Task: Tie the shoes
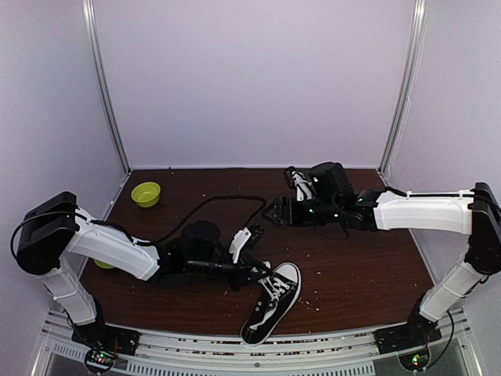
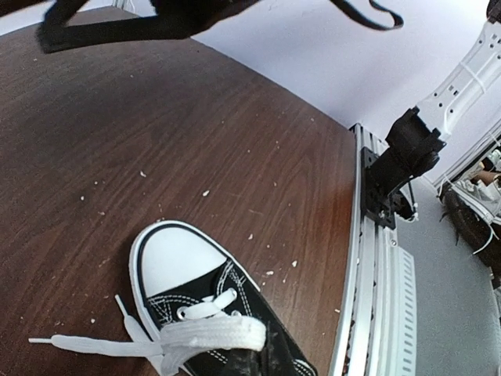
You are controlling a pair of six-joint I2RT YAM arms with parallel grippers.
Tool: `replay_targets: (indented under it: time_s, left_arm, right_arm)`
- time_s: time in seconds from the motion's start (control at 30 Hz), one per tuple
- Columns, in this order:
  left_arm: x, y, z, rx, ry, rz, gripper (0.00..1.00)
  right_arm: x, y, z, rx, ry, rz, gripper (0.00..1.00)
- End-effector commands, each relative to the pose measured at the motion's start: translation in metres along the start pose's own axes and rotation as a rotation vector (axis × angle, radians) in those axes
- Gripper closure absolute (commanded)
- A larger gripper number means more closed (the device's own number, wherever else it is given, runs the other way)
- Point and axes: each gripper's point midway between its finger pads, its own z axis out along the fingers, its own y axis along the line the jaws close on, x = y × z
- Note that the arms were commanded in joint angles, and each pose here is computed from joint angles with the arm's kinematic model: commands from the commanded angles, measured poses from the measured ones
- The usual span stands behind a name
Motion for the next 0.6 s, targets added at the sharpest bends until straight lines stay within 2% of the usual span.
replay_targets:
  time_s: [0.0, 0.13, 0.23, 0.33, 0.57]
  left_arm:
    - [-0.029, -0.011, -0.005, 0.045, -0.109, -0.003, 1.00]
    - [-0.030, -0.011, -0.004, 0.048, -0.114, -0.011, 1.00]
    - [-0.030, -0.011, -0.004, 0.050, -0.108, -0.015, 1.00]
    - [-0.029, -0.011, -0.002, 0.051, -0.097, -0.018, 1.00]
    - [-0.031, -0.011, -0.001, 0.047, -0.092, -0.023, 1.00]
  right_arm:
    - [0.024, -0.035, -0.024, 0.045, -0.005, -0.112, 0.32]
    - [0.063, -0.036, -0.036, -0.071, 0.001, -0.166, 0.47]
    - [0.080, -0.024, -0.041, -0.185, -0.019, -0.172, 0.57]
    - [0.095, -0.017, -0.035, -0.225, 0.001, -0.202, 0.65]
    - [0.121, -0.002, -0.014, -0.277, 0.058, -0.273, 0.75]
